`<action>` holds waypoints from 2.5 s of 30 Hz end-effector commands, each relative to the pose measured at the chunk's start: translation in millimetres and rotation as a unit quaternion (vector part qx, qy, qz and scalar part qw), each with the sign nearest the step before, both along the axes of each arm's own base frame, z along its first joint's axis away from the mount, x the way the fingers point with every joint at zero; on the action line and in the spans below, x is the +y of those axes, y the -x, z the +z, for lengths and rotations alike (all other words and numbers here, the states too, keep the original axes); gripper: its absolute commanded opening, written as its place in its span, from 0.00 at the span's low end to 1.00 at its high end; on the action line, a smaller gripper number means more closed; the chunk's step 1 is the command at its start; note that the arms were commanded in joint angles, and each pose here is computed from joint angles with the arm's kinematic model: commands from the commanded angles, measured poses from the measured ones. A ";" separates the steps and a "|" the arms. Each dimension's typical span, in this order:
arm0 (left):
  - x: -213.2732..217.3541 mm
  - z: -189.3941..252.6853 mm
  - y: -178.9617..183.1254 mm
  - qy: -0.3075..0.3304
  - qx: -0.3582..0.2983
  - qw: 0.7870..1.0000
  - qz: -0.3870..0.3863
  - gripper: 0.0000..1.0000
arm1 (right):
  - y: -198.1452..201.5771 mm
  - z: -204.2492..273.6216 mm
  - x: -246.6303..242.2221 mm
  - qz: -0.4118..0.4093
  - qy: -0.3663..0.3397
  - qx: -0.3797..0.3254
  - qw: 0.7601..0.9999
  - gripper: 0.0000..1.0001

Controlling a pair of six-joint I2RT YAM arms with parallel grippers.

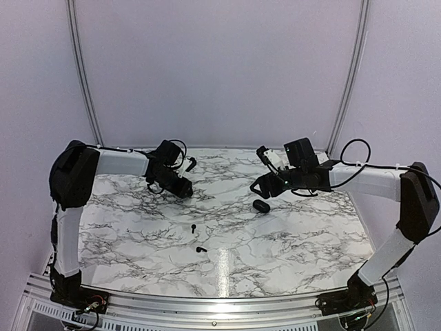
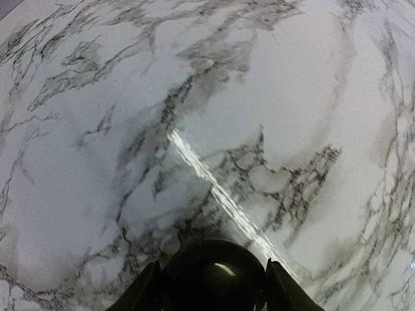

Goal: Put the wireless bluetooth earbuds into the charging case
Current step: Pick up the charging case from the center of the board, then pass from the left arm to the right

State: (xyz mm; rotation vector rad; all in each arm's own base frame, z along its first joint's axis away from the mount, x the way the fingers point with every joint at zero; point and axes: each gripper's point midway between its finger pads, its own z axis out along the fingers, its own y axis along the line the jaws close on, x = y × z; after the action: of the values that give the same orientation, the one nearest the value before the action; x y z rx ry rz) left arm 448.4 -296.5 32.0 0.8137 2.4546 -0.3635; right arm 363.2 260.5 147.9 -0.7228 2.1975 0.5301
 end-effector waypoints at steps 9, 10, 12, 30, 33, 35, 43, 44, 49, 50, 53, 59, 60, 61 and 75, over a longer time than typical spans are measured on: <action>-58.8 83.9 164.8 0.040 -0.158 0.946 -0.278 0.33 | 56.2 32.5 35.1 0.114 -0.138 0.084 0.980 0.68; -61.6 99.5 175.3 0.053 -0.179 0.938 -0.291 0.33 | 62.9 33.1 36.7 0.123 -0.145 0.094 0.977 0.68; -65.0 114.6 196.4 0.071 -0.204 0.924 -0.317 0.33 | 76.3 33.4 39.8 0.140 -0.154 0.116 0.971 0.68; -82.2 142.2 294.2 0.026 -0.322 0.844 -0.428 0.29 | 181.8 45.6 100.0 0.293 -0.191 0.241 0.906 0.63; -85.4 133.0 300.0 0.012 -0.318 0.839 -0.442 0.29 | 196.2 36.0 108.4 0.307 -0.189 0.266 0.894 0.59; -87.3 128.5 303.9 0.005 -0.316 0.835 -0.450 0.28 | 203.3 33.4 113.7 0.316 -0.190 0.275 0.888 0.58; -94.5 117.7 313.3 -0.016 -0.315 0.824 -0.470 0.26 | 210.0 28.4 128.7 0.330 -0.190 0.293 0.877 0.56; -95.4 117.4 314.1 -0.017 -0.316 0.823 -0.471 0.26 | 210.5 27.7 130.1 0.331 -0.190 0.295 0.876 0.56; -98.3 116.3 316.5 -0.024 -0.319 0.818 -0.477 0.26 | 217.0 23.1 139.5 0.338 -0.192 0.307 0.869 0.53; -98.6 116.3 316.5 -0.026 -0.320 0.817 -0.478 0.26 | 219.4 21.0 141.5 0.340 -0.191 0.310 0.867 0.52; -99.6 114.0 317.7 -0.030 -0.319 0.815 -0.482 0.26 | 225.7 15.7 147.1 0.347 -0.188 0.317 0.863 0.49; -101.1 113.1 321.1 -0.035 -0.322 0.812 -0.485 0.26 | 227.3 12.0 151.2 0.348 -0.184 0.320 0.862 0.34; -101.0 113.0 321.4 -0.035 -0.322 0.812 -0.486 0.26 | 227.2 11.8 151.5 0.348 -0.185 0.321 0.861 0.31; -100.8 113.0 321.4 -0.036 -0.322 0.812 -0.485 0.26 | 226.5 11.9 151.7 0.347 -0.185 0.320 0.862 0.28; -88.4 126.5 300.7 -0.049 -0.349 0.839 -0.415 0.56 | 221.9 17.4 152.2 0.340 -0.192 0.306 0.868 0.06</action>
State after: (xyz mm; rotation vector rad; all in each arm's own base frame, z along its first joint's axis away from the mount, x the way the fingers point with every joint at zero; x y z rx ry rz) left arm 136.1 -388.9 137.6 1.8079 1.3221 -0.2118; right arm 135.4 404.1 142.8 -1.2116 2.3135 1.6914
